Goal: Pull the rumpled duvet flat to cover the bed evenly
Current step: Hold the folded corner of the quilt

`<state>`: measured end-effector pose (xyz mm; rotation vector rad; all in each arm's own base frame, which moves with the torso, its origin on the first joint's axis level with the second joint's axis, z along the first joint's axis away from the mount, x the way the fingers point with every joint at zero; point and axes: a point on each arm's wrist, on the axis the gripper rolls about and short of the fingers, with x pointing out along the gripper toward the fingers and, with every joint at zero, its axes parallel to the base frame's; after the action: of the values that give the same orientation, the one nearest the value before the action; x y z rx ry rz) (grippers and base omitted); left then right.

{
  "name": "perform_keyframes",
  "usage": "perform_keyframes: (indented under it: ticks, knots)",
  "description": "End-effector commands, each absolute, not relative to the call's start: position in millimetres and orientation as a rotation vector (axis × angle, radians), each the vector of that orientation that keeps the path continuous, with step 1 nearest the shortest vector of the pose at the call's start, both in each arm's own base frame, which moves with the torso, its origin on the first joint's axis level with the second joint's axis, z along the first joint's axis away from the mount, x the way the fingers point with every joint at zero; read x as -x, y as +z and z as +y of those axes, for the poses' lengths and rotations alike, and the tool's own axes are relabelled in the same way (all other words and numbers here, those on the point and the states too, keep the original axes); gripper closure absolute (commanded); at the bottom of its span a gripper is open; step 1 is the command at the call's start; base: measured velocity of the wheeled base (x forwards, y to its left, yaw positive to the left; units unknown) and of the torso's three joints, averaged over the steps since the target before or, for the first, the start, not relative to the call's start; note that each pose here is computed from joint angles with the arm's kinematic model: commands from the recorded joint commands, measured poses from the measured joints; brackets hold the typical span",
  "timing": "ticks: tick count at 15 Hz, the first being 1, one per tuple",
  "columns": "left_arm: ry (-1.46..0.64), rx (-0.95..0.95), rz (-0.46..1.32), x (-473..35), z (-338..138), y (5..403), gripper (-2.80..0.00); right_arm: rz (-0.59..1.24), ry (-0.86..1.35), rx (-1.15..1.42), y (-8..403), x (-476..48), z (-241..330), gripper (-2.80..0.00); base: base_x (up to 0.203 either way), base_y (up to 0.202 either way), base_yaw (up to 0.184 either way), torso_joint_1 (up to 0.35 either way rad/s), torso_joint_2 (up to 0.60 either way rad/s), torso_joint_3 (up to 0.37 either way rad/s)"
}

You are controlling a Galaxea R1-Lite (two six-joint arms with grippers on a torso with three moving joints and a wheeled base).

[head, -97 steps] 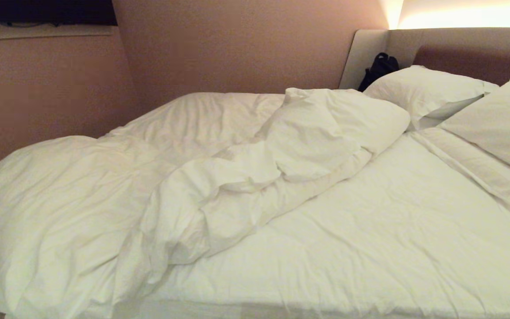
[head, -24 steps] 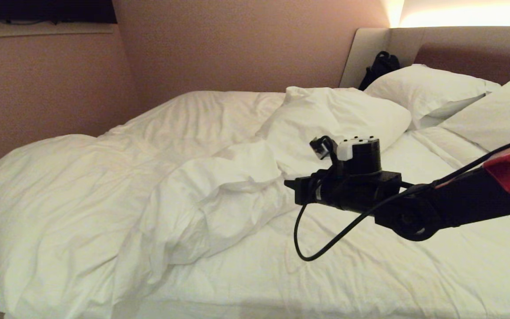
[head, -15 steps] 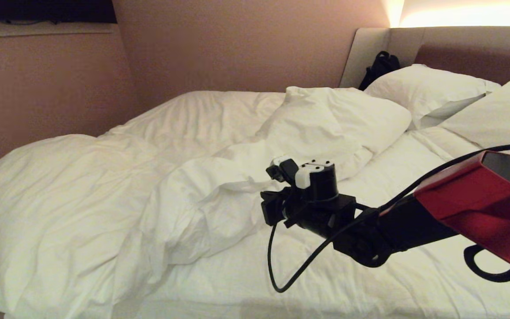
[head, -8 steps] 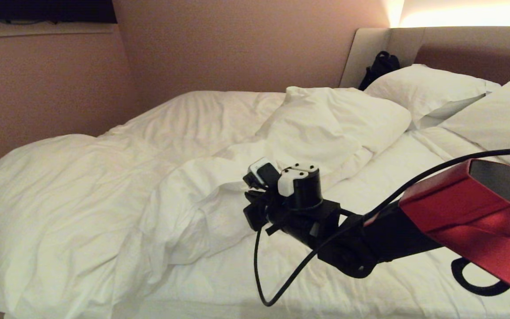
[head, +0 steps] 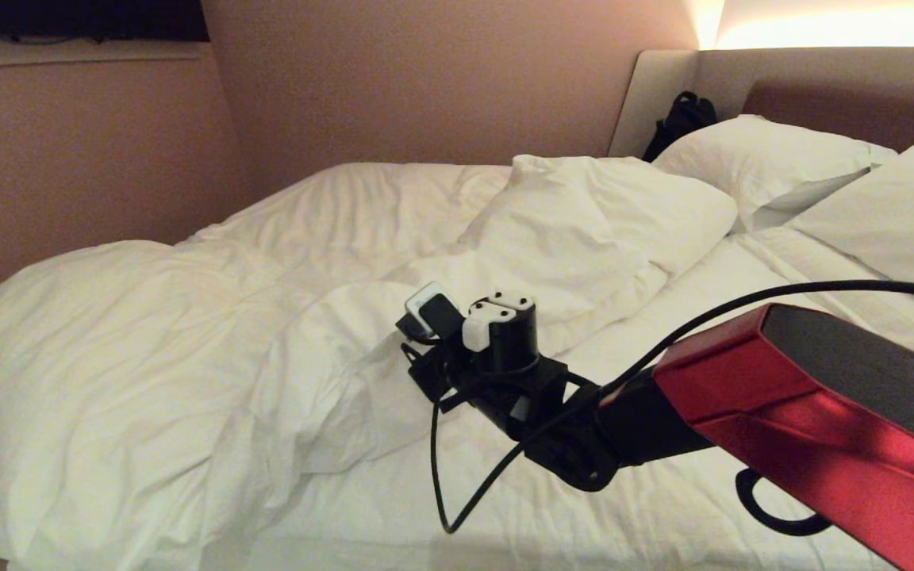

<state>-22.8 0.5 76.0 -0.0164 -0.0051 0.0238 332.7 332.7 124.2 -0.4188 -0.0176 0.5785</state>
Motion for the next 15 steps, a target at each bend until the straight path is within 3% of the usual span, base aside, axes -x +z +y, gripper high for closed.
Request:
perform_keyframes:
  ticks: [1, 15]
  knots:
    - [0.024, 0.017, -0.006, 22.8, 0.6, 76.1, 0.00, -0.039, 0.568, 0.475, 112.7, -341.4, 339.9, -2.80, 0.000, 0.000, 0.000, 0.000, 0.00, 0.000]
    - [0.024, 0.017, -0.006, 22.8, 0.6, 76.1, 0.00, -0.084, 0.413, 0.511, 92.2, -420.5, 338.7, -2.80, 0.000, 0.000, 0.000, 0.000, 0.00, 0.000]
